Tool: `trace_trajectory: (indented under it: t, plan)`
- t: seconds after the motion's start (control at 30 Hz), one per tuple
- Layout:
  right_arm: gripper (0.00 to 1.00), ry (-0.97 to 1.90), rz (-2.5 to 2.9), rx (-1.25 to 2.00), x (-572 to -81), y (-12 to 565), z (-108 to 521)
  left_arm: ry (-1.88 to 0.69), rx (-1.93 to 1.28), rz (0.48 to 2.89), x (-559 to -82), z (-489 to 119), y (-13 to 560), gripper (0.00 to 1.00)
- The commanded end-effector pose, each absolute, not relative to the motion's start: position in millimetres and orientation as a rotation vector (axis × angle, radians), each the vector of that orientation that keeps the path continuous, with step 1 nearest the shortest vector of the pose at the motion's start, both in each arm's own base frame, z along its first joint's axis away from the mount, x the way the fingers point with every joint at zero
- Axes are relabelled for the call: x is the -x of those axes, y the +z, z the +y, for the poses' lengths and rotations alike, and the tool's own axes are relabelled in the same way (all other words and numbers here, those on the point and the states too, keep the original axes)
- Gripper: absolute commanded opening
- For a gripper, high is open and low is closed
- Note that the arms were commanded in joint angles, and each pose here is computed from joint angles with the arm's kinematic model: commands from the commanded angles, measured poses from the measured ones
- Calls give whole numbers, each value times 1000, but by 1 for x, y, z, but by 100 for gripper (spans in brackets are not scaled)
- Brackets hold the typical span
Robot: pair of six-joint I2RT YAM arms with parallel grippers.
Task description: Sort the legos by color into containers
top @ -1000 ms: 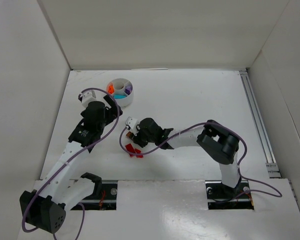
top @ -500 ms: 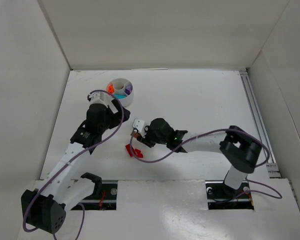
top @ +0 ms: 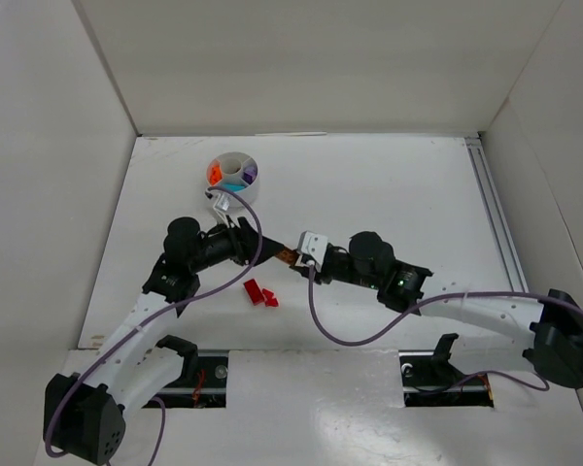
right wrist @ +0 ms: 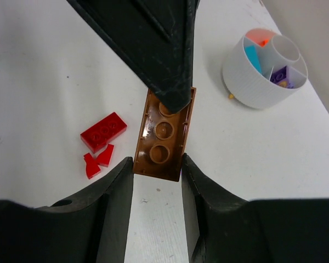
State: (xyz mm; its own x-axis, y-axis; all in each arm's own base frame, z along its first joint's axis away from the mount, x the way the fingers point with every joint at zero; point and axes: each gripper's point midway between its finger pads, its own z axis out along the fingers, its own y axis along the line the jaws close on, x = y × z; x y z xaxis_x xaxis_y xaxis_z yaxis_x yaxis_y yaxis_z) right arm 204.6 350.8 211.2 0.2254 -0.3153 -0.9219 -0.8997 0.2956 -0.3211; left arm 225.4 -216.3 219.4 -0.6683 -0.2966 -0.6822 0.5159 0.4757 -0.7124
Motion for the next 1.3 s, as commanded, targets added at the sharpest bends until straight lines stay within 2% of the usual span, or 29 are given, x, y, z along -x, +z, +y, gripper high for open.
trace_trajectory:
  t: [0.0,0.07,0.1,0.17,0.27,0.33,0.5,0.57,0.63,0.7,0.77,0.8,0.83,0.87,1.0,1.1,1.13,1.27]
  plan:
    - [10,638,1250,1275,-194,228,353,-1445,-430,1729,-198,-232,255,64]
    - [10,638,1250,1275,-193,230,351,-1453,-418,1744,-199,-233,253,57]
    - [10,630,1242,1281,-194,230,351,-1454,-414,1753,-198,-233,249,48]
    - [10,638,1238,1286,-192,230,352,-1463,-406,1754,-200,-233,249,41]
    - [10,637,1254,1298,-194,225,355,-1477,-389,1762,-199,-233,248,22]
    - [10,627,1259,1292,-197,225,356,-1476,-393,1752,-199,-234,249,18]
    - [10,607,1263,1272,-201,230,355,-1464,-390,1753,-198,-232,250,20]
    - [12,599,1268,1267,-203,230,354,-1457,-376,1762,-199,-231,248,10]
    - [19,592,1265,1256,-205,234,354,-1437,-346,1770,-202,-229,247,0]
    - [29,579,1286,1261,-207,228,354,-1374,-283,1775,-214,-225,251,0]
    - [46,567,1308,1249,-211,227,354,-1316,-229,1795,-224,-220,250,0]
    - [58,559,1304,1236,-213,232,354,-1284,-180,1830,-229,-216,250,0]
    - [89,523,1330,1219,-218,230,349,-1191,-125,1835,-242,-208,249,0]
    - [100,506,1366,1207,-222,227,348,-1141,-71,1846,-249,-201,249,0]
    - [100,409,1432,1145,-237,229,335,-783,212,1891,-301,-156,249,0]
    - [100,288,1500,1092,-251,224,318,-619,319,1900,-327,-136,250,0]
    - [100,254,1519,1078,-255,222,313,-534,354,1945,-341,-130,235,0]
    - [100,104,1610,1051,-266,207,290,-255,498,1964,-401,-95,243,0]
